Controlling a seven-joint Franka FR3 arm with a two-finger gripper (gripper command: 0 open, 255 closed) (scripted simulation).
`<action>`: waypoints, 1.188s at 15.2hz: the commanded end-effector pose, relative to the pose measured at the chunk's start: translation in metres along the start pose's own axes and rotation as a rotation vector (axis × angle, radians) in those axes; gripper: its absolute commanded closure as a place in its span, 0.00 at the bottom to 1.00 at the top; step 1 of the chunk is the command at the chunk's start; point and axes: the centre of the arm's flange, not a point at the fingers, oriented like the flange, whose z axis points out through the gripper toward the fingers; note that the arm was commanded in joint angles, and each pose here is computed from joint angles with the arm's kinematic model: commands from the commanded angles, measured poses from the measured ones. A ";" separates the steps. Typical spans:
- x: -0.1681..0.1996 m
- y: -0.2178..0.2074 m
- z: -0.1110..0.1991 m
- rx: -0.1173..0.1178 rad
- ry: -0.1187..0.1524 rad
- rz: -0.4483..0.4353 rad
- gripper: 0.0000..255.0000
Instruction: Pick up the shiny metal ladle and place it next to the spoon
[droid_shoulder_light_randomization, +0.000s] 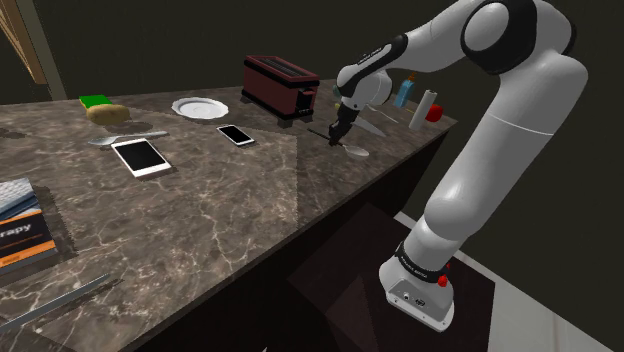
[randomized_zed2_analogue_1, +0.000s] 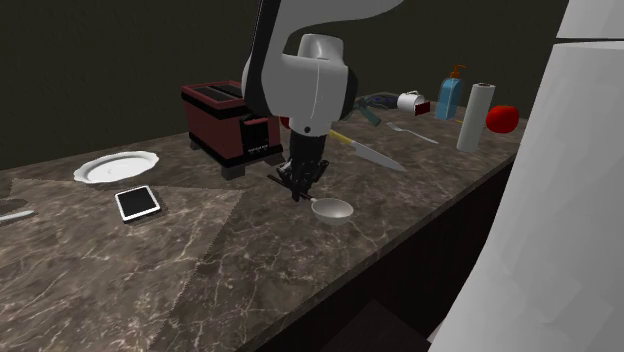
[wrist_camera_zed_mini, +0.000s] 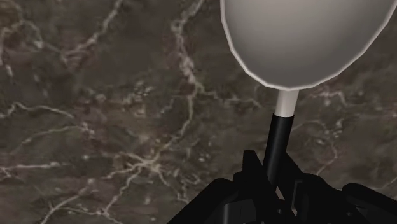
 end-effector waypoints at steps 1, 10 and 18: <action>0.000 -0.002 0.002 0.002 -0.003 -0.002 1.00; 0.002 -0.003 -0.020 0.002 -0.003 -0.002 1.00; 0.007 -0.007 -0.062 0.002 -0.003 -0.002 1.00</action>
